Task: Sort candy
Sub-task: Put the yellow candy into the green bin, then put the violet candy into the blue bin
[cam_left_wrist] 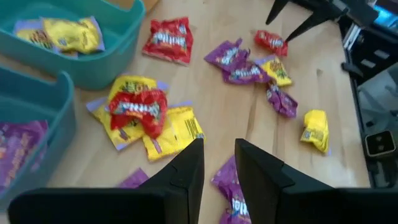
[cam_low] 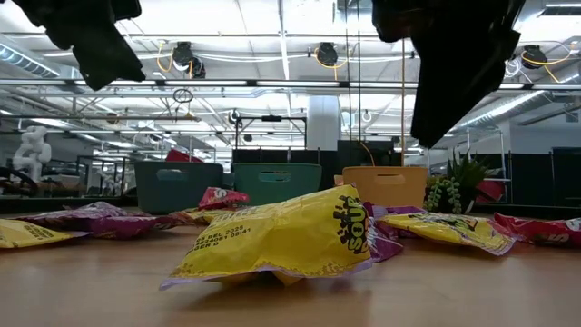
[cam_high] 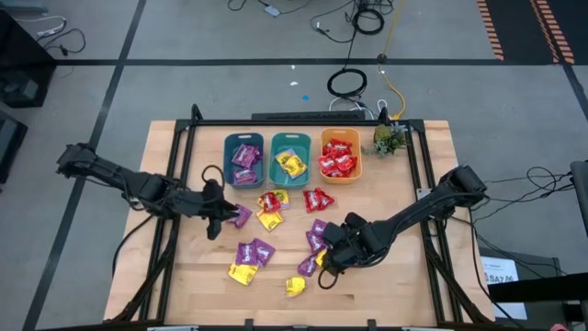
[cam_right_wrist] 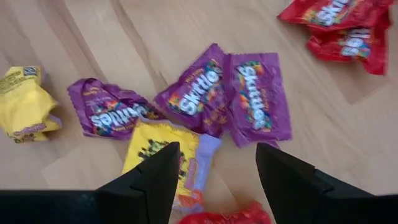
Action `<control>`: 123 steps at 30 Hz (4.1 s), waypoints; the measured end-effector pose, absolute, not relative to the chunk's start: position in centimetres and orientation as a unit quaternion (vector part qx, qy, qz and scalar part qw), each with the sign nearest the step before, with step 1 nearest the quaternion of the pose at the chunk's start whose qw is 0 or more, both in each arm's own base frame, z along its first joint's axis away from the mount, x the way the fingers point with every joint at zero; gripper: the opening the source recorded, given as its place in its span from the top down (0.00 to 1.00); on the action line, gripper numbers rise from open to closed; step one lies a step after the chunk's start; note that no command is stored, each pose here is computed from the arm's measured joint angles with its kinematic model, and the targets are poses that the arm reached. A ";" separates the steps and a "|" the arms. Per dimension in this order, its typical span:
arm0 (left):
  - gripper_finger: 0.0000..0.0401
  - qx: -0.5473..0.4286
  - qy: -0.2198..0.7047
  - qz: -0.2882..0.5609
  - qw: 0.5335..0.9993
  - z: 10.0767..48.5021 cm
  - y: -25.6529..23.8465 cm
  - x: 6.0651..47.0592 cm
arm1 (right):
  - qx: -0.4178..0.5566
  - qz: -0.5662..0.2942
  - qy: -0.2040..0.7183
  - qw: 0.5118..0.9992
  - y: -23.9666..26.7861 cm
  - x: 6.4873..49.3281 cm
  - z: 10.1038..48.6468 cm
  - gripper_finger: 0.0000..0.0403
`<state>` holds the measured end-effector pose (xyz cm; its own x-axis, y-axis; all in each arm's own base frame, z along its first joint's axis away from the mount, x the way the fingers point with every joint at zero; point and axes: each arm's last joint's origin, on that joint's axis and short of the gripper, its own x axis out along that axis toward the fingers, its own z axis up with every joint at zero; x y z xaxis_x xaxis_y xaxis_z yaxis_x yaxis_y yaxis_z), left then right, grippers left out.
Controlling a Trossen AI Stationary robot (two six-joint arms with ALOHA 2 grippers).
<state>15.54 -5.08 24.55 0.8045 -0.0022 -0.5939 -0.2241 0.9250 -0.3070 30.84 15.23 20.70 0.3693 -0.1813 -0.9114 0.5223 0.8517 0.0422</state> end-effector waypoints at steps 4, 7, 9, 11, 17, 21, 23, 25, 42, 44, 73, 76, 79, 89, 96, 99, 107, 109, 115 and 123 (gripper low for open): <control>0.75 -0.176 0.325 0.059 0.927 24.0 -5.6 15.9 | 0.169 -0.212 0.513 0.815 15.5 31.3 20.2 0.50; 0.75 -0.174 0.329 0.060 0.926 23.8 -5.7 16.1 | 0.163 -0.195 0.510 0.822 15.7 31.5 20.2 0.50; 0.75 -0.173 0.331 0.060 0.926 23.8 -5.7 16.1 | 0.161 -0.180 0.507 0.827 15.9 31.7 20.2 0.50; 0.75 -0.174 0.330 0.060 0.926 23.8 -5.7 16.1 | 0.167 -0.170 0.514 0.824 16.0 31.7 20.2 0.50; 0.75 -0.172 0.333 0.061 0.925 23.7 -5.7 16.1 | 0.197 -0.170 0.544 0.797 16.9 31.9 17.8 0.50; 0.75 -0.171 0.334 0.061 0.925 23.7 -5.7 16.1 | 0.200 -0.160 0.566 0.783 17.9 32.4 15.2 0.50; 0.75 -0.163 0.334 0.058 0.927 23.7 -5.7 16.1 | 0.198 -0.167 0.573 0.778 18.2 32.6 13.9 0.50; 0.75 -0.155 0.335 0.056 0.928 23.7 -5.7 16.1 | 0.204 -0.177 0.582 0.767 18.5 32.8 12.5 0.50; 0.75 -0.144 0.335 0.052 0.930 23.7 -5.7 16.1 | 0.223 -0.173 0.563 0.777 18.7 32.9 13.1 0.90; 0.75 -0.144 0.335 0.052 0.930 23.7 -5.7 16.1 | 0.222 -0.159 0.563 0.780 18.7 32.6 14.0 0.97; 0.75 -0.142 0.338 0.054 0.929 23.6 -5.6 16.1 | 0.193 -0.272 0.251 0.909 -1.1 35.5 28.6 1.00; 0.75 -0.143 0.338 0.054 0.929 23.6 -5.6 16.1 | 0.212 -0.298 0.234 0.901 -4.1 35.5 28.7 1.00; 0.75 -0.143 0.337 0.053 0.929 23.6 -5.7 16.1 | 0.213 -0.292 0.225 0.905 -6.4 35.5 28.9 1.00; 0.75 -0.117 0.327 0.062 0.936 23.7 -5.6 16.2 | 0.230 -0.254 0.221 0.913 -10.3 37.5 26.1 1.00; 0.75 -0.125 0.318 0.081 0.936 23.8 -5.4 16.2 | 0.261 -0.265 0.233 0.898 -10.5 38.3 24.1 0.98; 0.74 -0.126 0.318 0.082 0.936 23.8 -5.4 16.2 | 0.251 -0.263 0.237 0.901 -10.5 38.4 24.0 0.95; 0.72 -0.121 0.326 0.085 0.934 23.6 -5.4 16.1 | 0.251 -0.265 0.232 0.901 -10.7 38.4 24.1 0.80; 0.68 -0.121 0.327 0.085 0.933 23.6 -5.4 16.1 | 0.252 -0.266 0.232 0.901 -10.7 38.4 24.1 0.75; 0.51 -0.108 0.338 0.100 0.930 23.4 -5.2 15.8 | 0.257 -0.256 0.235 0.902 -10.6 38.4 24.1 0.61; 0.44 -0.120 0.330 0.086 0.933 23.6 -5.4 16.0 | 0.298 -0.136 0.271 0.905 -9.8 38.0 24.7 0.55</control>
<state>16.02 -5.37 23.57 0.7681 0.0811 -0.6351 -0.2387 0.9567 -0.1665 37.98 -9.81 24.71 0.8166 -0.0851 -0.5709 0.4076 0.7854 0.4659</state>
